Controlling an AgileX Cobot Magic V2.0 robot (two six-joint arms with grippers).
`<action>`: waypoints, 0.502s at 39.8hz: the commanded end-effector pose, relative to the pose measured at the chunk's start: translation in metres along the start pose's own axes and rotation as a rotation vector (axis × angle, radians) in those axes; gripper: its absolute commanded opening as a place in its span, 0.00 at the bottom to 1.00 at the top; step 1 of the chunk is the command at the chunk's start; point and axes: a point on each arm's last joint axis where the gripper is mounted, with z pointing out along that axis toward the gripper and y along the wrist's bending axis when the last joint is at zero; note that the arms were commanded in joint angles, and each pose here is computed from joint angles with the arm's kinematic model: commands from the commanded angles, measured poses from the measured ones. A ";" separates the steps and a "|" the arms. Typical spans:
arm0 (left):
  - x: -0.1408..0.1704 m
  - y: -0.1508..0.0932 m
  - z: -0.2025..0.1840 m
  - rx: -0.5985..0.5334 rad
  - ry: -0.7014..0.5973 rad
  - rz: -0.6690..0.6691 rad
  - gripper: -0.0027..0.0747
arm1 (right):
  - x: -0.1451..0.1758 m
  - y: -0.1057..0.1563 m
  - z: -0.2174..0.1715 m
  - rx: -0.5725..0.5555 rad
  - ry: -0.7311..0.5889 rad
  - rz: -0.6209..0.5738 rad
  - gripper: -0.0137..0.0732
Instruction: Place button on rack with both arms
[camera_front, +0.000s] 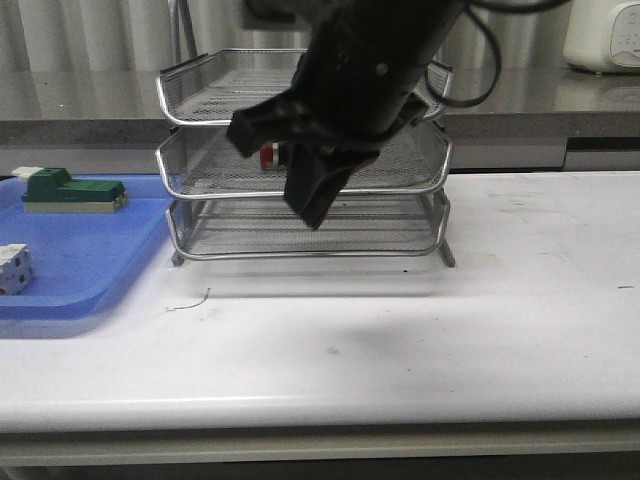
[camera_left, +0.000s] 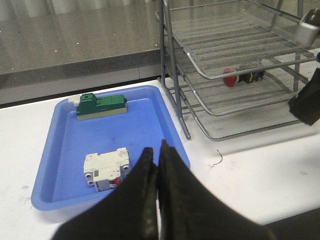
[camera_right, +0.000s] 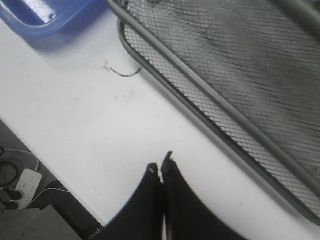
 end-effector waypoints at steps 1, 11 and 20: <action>-0.015 0.002 -0.003 -0.017 -0.095 -0.025 0.01 | -0.018 -0.020 -0.057 0.045 -0.144 0.037 0.09; -0.015 0.002 -0.003 -0.017 -0.095 -0.025 0.01 | 0.024 -0.083 -0.131 0.225 -0.252 0.227 0.09; -0.015 0.002 -0.003 -0.017 -0.095 -0.025 0.01 | 0.090 -0.097 -0.179 0.371 -0.312 0.352 0.09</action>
